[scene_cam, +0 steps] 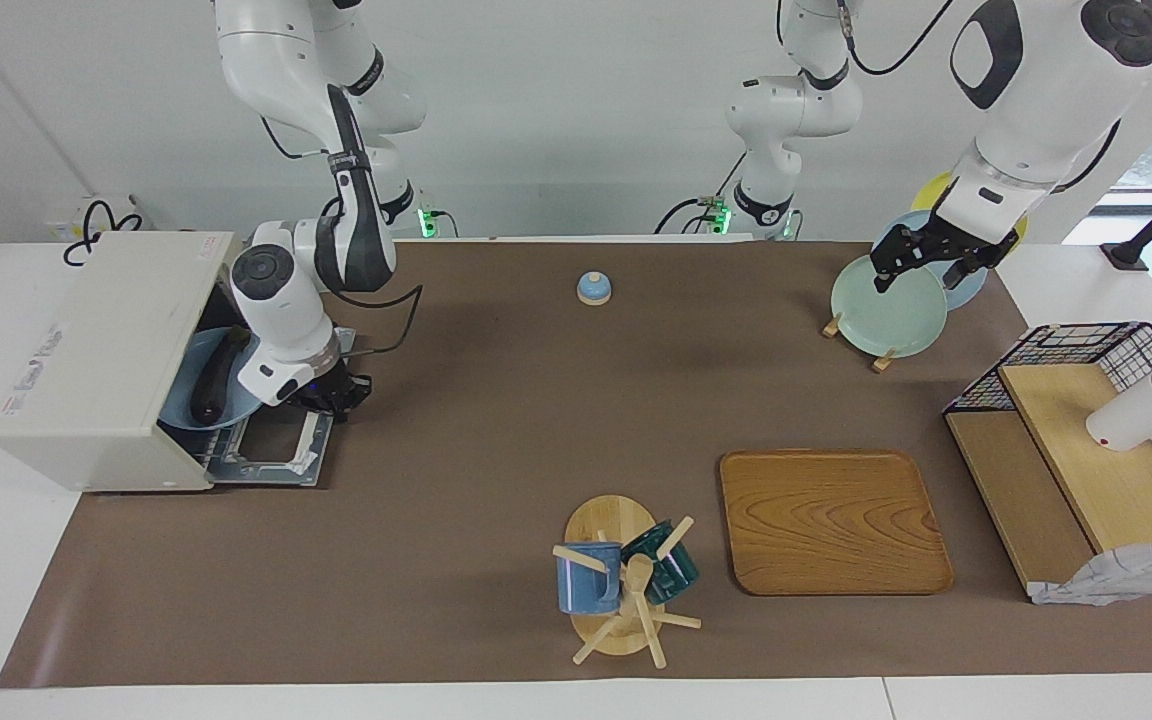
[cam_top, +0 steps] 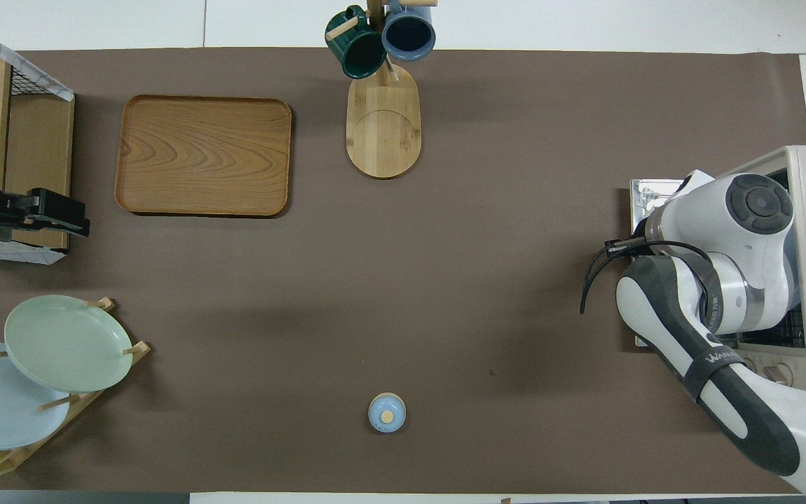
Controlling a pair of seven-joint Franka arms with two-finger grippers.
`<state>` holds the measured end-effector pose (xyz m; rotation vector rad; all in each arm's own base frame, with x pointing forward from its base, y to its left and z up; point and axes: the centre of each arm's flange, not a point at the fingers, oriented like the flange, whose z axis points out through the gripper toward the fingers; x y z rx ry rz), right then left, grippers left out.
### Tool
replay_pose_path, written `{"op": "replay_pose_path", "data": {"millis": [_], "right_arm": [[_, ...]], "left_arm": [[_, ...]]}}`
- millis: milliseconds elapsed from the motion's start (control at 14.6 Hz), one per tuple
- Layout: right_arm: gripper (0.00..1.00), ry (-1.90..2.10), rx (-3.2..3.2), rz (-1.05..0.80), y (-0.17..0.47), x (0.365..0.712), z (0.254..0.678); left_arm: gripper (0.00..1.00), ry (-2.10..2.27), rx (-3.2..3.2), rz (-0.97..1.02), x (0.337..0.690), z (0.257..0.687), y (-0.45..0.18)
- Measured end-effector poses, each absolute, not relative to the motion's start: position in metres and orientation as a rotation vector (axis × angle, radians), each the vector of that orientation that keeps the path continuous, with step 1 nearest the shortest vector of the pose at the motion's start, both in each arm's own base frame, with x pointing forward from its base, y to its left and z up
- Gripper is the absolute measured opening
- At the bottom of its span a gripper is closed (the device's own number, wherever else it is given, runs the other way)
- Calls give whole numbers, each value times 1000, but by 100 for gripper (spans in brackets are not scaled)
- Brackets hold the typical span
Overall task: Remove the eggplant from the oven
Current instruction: 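Pull the oven door down open with the right gripper, then pull the blue plate with eggplant out of the oven with the right gripper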
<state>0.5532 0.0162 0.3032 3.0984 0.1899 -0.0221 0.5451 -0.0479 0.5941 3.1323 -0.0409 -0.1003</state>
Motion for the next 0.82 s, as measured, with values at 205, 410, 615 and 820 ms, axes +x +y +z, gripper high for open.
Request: {"op": "replay_pose_path", "data": {"millis": [205, 410, 615, 820], "right_arm": [[1, 199, 3096, -4, 25, 560, 315], [28, 177, 3090, -89, 25, 564, 350], [39, 117, 3080, -176, 4, 556, 389], [39, 17, 3074, -224, -39, 545, 399]], "left_arm": [[100, -41, 3132, -100, 545, 594, -48], [100, -43, 3132, -100, 545, 594, -49], [100, -41, 3132, -100, 545, 594, -48], [100, -40, 3132, -100, 545, 594, -48]]}}
